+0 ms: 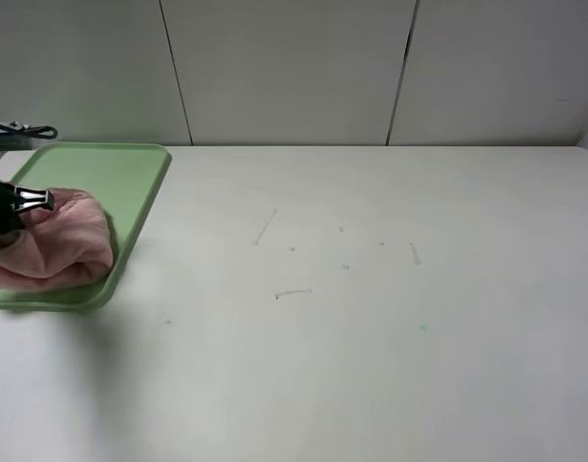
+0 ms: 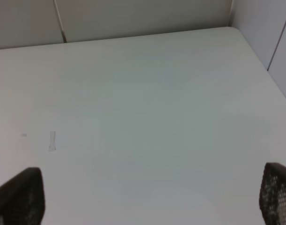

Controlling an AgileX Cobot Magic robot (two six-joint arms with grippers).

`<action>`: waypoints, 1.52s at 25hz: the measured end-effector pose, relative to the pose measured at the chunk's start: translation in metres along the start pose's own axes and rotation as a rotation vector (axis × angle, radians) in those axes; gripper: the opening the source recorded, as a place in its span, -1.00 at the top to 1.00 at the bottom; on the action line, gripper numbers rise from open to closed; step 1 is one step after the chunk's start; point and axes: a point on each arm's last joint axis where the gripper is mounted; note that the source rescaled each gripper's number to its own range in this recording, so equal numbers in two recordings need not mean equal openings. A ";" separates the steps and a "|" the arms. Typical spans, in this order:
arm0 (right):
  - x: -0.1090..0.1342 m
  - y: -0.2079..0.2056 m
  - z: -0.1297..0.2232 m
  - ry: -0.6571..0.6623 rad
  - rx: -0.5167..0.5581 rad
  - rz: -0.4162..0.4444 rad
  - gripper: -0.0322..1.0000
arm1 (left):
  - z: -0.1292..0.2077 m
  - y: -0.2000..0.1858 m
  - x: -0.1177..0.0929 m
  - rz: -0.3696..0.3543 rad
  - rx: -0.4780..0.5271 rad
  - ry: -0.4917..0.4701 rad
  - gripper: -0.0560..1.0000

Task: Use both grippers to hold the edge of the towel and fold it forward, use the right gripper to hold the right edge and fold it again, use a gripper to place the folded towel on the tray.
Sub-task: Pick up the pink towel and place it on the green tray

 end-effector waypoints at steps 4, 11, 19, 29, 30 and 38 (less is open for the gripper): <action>0.000 0.000 0.000 0.000 -0.001 0.000 -1.00 | 0.015 0.005 0.016 -0.041 0.048 0.029 0.52; 0.000 0.000 0.000 0.000 -0.001 0.000 -1.00 | 0.017 0.005 0.025 -0.062 0.058 0.030 0.52; 0.000 0.000 0.000 0.000 -0.001 0.000 -1.00 | 0.015 0.006 0.036 -0.071 0.034 -0.001 0.52; 0.000 0.000 0.000 0.000 -0.001 0.000 -1.00 | 0.010 0.006 0.039 -0.067 -0.026 0.032 -0.78; 0.000 0.000 0.000 0.000 -0.001 0.000 -1.00 | 0.009 0.006 0.039 -0.066 -0.032 0.034 -0.85; 0.000 0.000 0.000 0.000 -0.001 0.000 -1.00 | 0.008 0.004 0.039 -0.064 -0.045 0.035 -0.99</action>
Point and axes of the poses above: a point on each arm's last joint axis where the gripper is mounted, y pointing out along that axis toward the gripper, x along the wrist's bending axis when the last joint is at zero, z = x × y, and after that the axes turned 3 degrees about -y, right-handed
